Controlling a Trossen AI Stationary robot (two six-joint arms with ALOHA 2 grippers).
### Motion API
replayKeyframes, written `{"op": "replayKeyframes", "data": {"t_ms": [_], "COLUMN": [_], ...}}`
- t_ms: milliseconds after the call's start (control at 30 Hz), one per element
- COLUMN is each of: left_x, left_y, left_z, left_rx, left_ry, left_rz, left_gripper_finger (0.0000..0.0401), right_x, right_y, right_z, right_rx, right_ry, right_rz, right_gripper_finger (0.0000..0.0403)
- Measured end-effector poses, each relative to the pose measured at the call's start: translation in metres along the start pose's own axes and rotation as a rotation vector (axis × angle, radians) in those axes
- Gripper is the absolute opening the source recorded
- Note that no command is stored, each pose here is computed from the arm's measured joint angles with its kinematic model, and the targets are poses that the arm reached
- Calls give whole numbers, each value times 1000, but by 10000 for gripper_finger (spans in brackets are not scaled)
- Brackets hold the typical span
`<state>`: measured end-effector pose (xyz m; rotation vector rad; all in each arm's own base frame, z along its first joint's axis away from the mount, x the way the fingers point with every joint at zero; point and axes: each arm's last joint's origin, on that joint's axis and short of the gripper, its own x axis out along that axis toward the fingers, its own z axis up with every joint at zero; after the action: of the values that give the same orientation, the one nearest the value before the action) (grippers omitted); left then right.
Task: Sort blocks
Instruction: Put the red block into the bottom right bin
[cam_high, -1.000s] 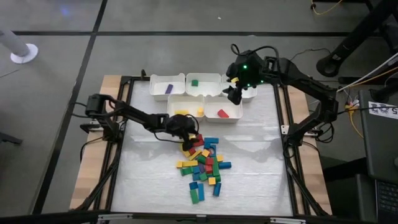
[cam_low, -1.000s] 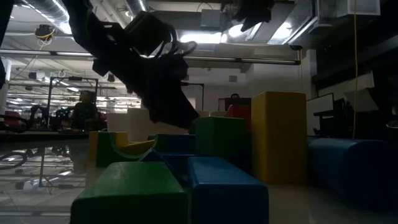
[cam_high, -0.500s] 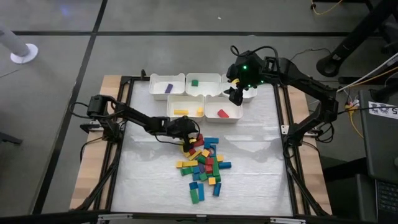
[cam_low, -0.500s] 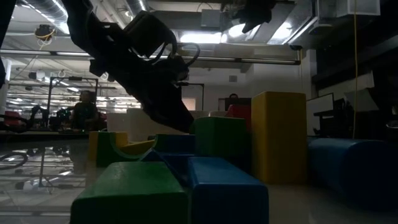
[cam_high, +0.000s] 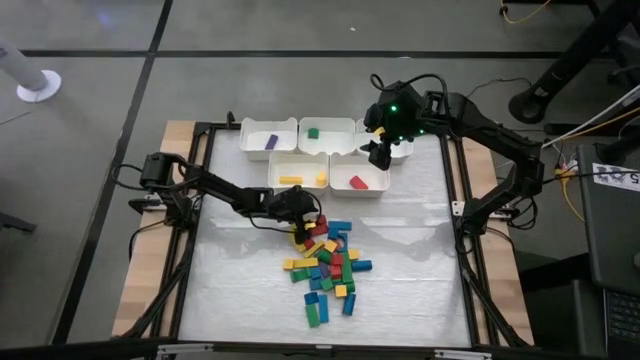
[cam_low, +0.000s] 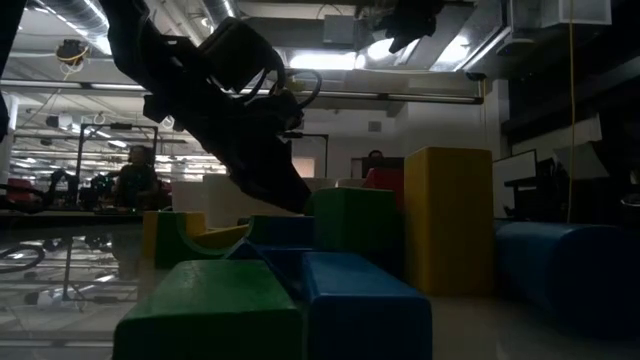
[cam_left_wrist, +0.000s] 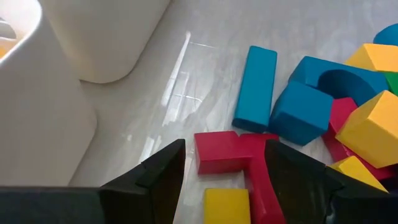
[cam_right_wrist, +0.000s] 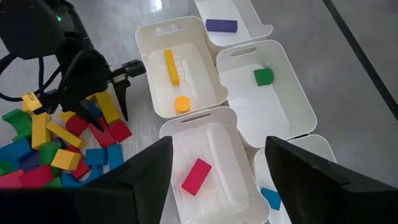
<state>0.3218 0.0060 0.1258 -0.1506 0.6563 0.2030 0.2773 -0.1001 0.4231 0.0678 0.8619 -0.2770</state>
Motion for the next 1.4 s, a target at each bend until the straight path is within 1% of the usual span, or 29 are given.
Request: {"op": "replayKeyframes", "data": {"t_ms": [200, 300, 400, 567, 667, 867, 1000, 1100, 1200, 1333, 1400], "left_x": [10, 16, 17, 17, 17, 17, 17, 14, 9, 1, -2], "left_y": [0, 0, 1, 1, 1, 0, -1, -2, -5, -5, -1], "left_z": [-8, -12, -12, -12, -12, -10, -7, 0, 13, 32, 41], "left_rx": [-3, -23, -57, -59, -87, -114, -171, -238, -287, -334, -364], "left_ry": [25, 13, 6, 6, 8, -11, -42, -88, -174, -335, -419], "left_rz": [5, 3, 3, 3, 4, 1, -17, -67, -129, -187, -192], "left_gripper_finger": [209, 209, 209, 207, 188, 120, 118, 118, 118, 121, 120], "right_x": [0, 0, 0, 0, 0, 0, 0, 0, 0, -4, -5], "right_y": [0, 0, 0, 0, 0, 0, 0, 0, 1, 0, 0], "right_z": [0, 0, 0, 0, 0, 0, -2, -5, -8, -9, -9], "right_rx": [0, 0, 0, 0, 0, 0, 0, 0, 0, -5, -7], "right_ry": [0, 0, 1, 1, 1, 3, 25, 55, 79, 77, 71], "right_rz": [0, 0, 0, 0, 0, 1, 3, 5, 8, -13, -34], "right_gripper_finger": [257, 257, 257, 257, 257, 257, 257, 257, 257, 257, 257]}}
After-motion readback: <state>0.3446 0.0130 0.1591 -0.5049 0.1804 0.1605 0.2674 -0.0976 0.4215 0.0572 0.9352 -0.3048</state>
